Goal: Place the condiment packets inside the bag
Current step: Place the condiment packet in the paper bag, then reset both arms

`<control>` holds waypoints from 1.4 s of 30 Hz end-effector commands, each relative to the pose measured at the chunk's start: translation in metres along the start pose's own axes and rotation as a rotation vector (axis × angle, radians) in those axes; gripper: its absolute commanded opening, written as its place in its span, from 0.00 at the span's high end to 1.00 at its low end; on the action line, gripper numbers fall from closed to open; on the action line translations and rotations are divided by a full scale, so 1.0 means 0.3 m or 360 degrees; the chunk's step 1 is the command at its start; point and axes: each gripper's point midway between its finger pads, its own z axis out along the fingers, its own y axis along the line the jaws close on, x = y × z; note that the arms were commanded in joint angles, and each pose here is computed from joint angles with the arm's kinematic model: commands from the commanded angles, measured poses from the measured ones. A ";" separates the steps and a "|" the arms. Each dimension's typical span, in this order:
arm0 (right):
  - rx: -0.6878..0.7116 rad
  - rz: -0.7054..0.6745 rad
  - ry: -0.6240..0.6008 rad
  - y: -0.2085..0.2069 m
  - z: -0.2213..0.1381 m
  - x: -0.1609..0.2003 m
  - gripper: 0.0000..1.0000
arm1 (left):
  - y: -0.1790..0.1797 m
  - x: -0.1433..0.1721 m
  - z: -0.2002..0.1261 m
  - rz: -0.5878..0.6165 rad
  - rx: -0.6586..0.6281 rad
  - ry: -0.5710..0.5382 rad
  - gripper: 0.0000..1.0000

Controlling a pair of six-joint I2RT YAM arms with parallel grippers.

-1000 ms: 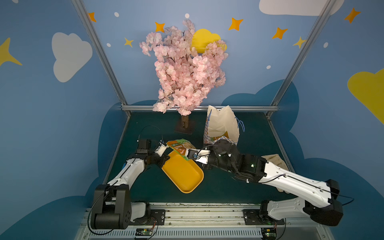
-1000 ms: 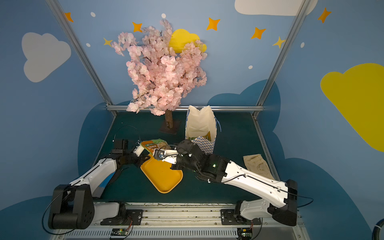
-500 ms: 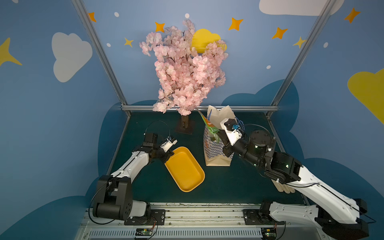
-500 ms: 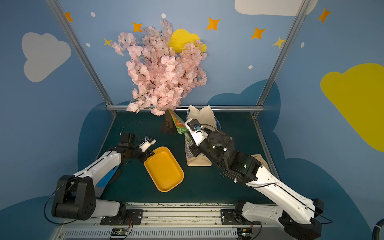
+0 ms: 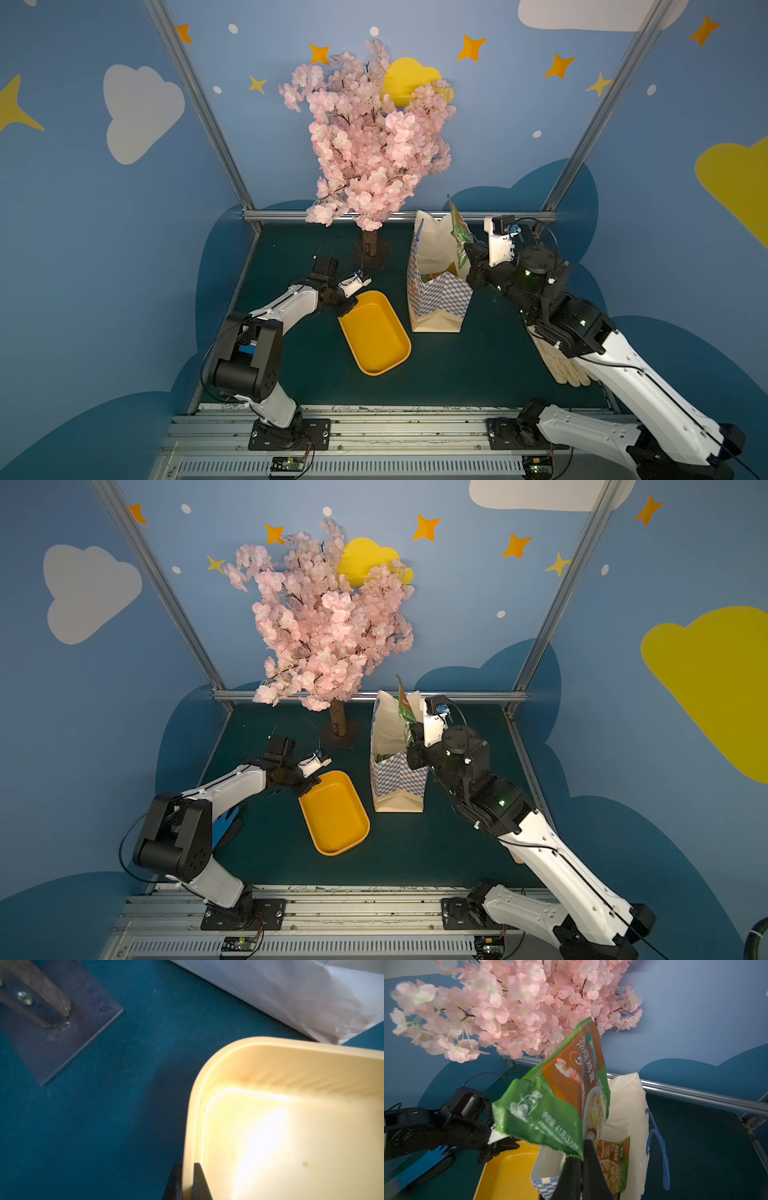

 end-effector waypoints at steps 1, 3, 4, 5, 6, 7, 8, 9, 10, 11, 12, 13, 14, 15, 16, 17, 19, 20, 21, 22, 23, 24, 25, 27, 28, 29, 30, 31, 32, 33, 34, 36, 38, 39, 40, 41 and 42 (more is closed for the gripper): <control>-0.0003 0.0079 0.0061 -0.009 0.050 -0.005 1.00 | 0.120 -0.053 -0.022 0.0016 -0.0268 -0.0038 0.85; 0.0008 0.0097 0.0095 -0.020 0.084 -0.002 1.00 | 0.139 -0.068 -0.049 -0.0020 -0.0336 -0.0062 0.64; 0.0010 0.0099 0.0114 -0.022 0.105 0.003 1.00 | 0.146 -0.072 -0.069 -0.0034 -0.0360 -0.0081 0.54; 0.0012 0.0097 0.0131 -0.024 0.122 0.007 1.00 | 0.145 -0.072 -0.088 -0.0046 -0.0375 -0.0100 0.44; 0.0012 0.0098 0.0138 -0.023 0.132 0.005 1.00 | 0.142 -0.074 -0.112 -0.0055 -0.0390 -0.0124 0.34; 0.0006 0.0095 0.0153 -0.018 0.149 0.009 1.00 | 0.139 -0.073 -0.135 -0.0069 -0.0402 -0.0148 0.24; -0.0006 0.0088 0.0162 -0.012 0.159 0.008 1.00 | 0.133 -0.073 -0.162 -0.0088 -0.0404 -0.0179 0.16; -0.0010 0.0086 0.0177 -0.006 0.172 0.010 1.00 | 0.125 -0.071 -0.189 -0.0113 -0.0395 -0.0207 0.10; -0.0014 0.0083 0.0180 -0.003 0.176 0.003 1.00 | 0.124 -0.073 -0.222 -0.0137 -0.0397 -0.0238 0.02; -0.0016 0.0074 0.0191 0.000 0.185 0.004 1.00 | 0.120 -0.068 -0.255 -0.0186 -0.0383 -0.0266 0.00; -0.0015 0.0065 0.0195 0.002 0.190 -0.001 0.98 | 0.122 -0.067 -0.285 -0.0230 -0.0375 -0.0295 0.00; -0.0009 0.0055 0.0198 0.002 0.193 -0.005 0.86 | 0.127 -0.059 -0.316 -0.0283 -0.0374 -0.0313 0.00; -0.0010 0.0036 0.0200 0.004 0.197 -0.007 0.76 | 0.127 -0.053 -0.339 -0.0329 -0.0353 -0.0338 0.00; 0.0003 0.0027 0.0198 0.001 0.196 -0.010 0.64 | 0.128 -0.046 -0.365 -0.0373 -0.0343 -0.0358 0.00; 0.0022 0.0023 0.0195 -0.005 0.194 -0.014 0.58 | 0.137 -0.036 -0.392 -0.0420 -0.0350 -0.0374 0.00; 0.0043 0.0022 0.0185 -0.012 0.186 -0.021 0.52 | 0.151 -0.026 -0.418 -0.0475 -0.0373 -0.0394 0.00; 0.0093 0.0023 0.0160 -0.030 0.168 -0.036 0.41 | 0.181 -0.004 -0.471 -0.0584 -0.0432 -0.0436 0.00; 0.0110 0.0024 0.0142 -0.038 0.154 -0.047 0.32 | 0.198 0.010 -0.494 -0.0650 -0.0471 -0.0456 0.00; 0.0119 0.0027 0.0121 -0.044 0.139 -0.060 0.25 | 0.224 0.032 -0.516 -0.0728 -0.0551 -0.0457 0.00; 0.0122 0.0029 0.0094 -0.046 0.120 -0.074 0.20 | 0.252 0.056 -0.540 -0.0794 -0.0647 -0.0451 0.00; 0.0128 0.0028 0.0071 -0.049 0.103 -0.086 0.14 | 0.272 0.082 -0.557 -0.0859 -0.0723 -0.0442 0.00; 0.0142 0.0028 0.0043 -0.056 0.084 -0.100 0.05 | 0.283 0.097 -0.573 -0.0904 -0.0763 -0.0452 0.00; 0.0149 0.0027 0.0014 -0.060 0.060 -0.115 0.03 | 0.284 0.104 -0.584 -0.0929 -0.0765 -0.0477 0.00; 0.0178 0.0010 -0.0031 -0.076 0.021 -0.132 0.02 | 0.281 0.119 -0.577 -0.0958 -0.0744 -0.0486 0.00; 0.0204 0.0000 -0.0050 -0.090 0.004 -0.134 0.02 | 0.278 0.129 -0.562 -0.0971 -0.0732 -0.0484 0.00; 0.0234 -0.0003 -0.0064 -0.106 -0.010 -0.132 0.02 | 0.277 0.143 -0.542 -0.0995 -0.0723 -0.0479 0.00; 0.0263 0.0000 -0.0086 -0.125 -0.030 -0.130 0.02 | 0.278 0.157 -0.520 -0.1026 -0.0716 -0.0478 0.00; 0.0299 -0.0008 -0.0100 -0.146 -0.042 -0.124 0.02 | 0.279 0.175 -0.494 -0.1070 -0.0705 -0.0471 0.00; 0.0357 -0.0014 -0.0121 -0.176 -0.062 -0.115 0.02 | 0.273 0.196 -0.464 -0.1113 -0.0687 -0.0460 0.00; 0.0464 -0.0018 -0.0152 -0.225 -0.087 -0.100 0.02 | 0.267 0.215 -0.425 -0.1146 -0.0660 -0.0470 0.00; 0.0585 0.0003 -0.0193 -0.278 -0.110 -0.091 0.02 | 0.269 0.225 -0.402 -0.1145 -0.0663 -0.0492 0.00; 0.0791 0.0039 -0.0274 -0.375 -0.153 -0.055 0.02 | 0.264 0.246 -0.357 -0.1176 -0.0666 -0.0530 0.00; 0.0969 -0.0005 -0.0347 -0.455 -0.182 -0.001 0.02 | 0.269 0.264 -0.326 -0.1177 -0.0720 -0.0579 0.00; 0.1077 -0.0034 -0.0387 -0.498 -0.185 0.043 0.02 | 0.264 0.274 -0.309 -0.1168 -0.0745 -0.0597 0.00; 0.1179 -0.0059 -0.0428 -0.543 -0.182 0.090 0.02 | 0.266 0.271 -0.299 -0.1138 -0.0789 -0.0641 0.00; 0.1231 -0.0080 -0.0452 -0.578 -0.167 0.146 0.02 | 0.265 0.272 -0.289 -0.1102 -0.0845 -0.0676 0.00; 0.1271 -0.0101 -0.0434 -0.612 -0.155 0.205 0.02 | 0.269 0.259 -0.291 -0.1052 -0.0908 -0.0720 0.00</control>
